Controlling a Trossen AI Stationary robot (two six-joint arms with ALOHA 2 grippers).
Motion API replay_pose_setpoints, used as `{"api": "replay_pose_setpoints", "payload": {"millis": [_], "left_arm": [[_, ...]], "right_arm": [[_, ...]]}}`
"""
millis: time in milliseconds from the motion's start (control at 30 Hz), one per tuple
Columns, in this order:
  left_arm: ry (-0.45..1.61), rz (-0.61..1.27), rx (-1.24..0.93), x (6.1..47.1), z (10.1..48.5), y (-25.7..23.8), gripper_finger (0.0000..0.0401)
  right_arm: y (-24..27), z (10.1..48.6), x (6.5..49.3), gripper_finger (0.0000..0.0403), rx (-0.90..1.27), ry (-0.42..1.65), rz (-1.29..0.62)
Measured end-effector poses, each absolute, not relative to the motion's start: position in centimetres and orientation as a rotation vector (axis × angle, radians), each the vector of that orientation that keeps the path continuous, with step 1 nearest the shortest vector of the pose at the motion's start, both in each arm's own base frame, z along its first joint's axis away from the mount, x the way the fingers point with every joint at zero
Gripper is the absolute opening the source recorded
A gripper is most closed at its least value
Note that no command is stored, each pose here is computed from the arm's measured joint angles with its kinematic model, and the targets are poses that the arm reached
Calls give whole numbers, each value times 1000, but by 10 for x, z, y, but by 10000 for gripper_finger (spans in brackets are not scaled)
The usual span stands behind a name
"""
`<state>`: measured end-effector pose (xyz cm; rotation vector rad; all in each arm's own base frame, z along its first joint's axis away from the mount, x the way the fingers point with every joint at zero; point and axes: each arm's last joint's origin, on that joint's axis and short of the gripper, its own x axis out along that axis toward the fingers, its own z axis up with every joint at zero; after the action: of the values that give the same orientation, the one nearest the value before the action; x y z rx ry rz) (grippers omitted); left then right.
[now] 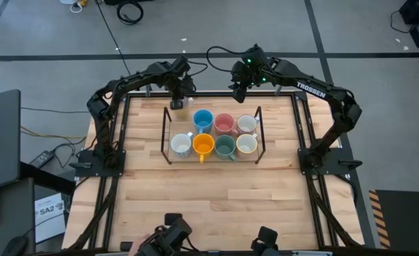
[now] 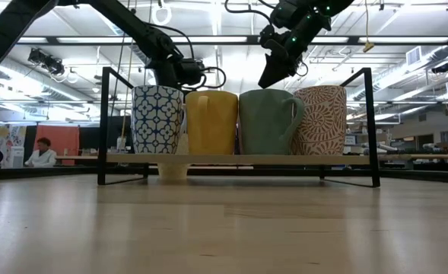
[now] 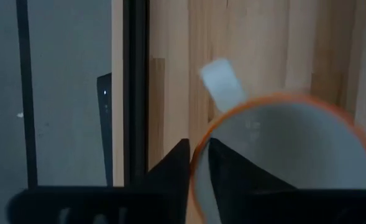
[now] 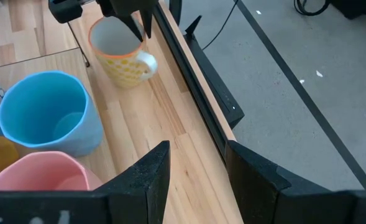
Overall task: Place coffee mugs
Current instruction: Put the yellow patterned mug on the shelf
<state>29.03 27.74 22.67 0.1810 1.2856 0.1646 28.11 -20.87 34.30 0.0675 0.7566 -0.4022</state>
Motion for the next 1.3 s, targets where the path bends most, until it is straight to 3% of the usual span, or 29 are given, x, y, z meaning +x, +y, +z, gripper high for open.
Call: {"api": "replay_pose_setpoints", "payload": {"millis": [200,567,1033,1300], "left_arm": [[1310,185,178,289,227,277,15],[1371,274,137,291,232,272,18],[1350,312,86,294,319,260,14],[1362,223,-4,305,328,231,14]], "right_arm": [[-209,343,281,161,68,757,-402],[-209,343,281,161,68,757,-402],[-209,343,281,161,68,757,-402],[-209,343,281,161,68,757,-402]]}}
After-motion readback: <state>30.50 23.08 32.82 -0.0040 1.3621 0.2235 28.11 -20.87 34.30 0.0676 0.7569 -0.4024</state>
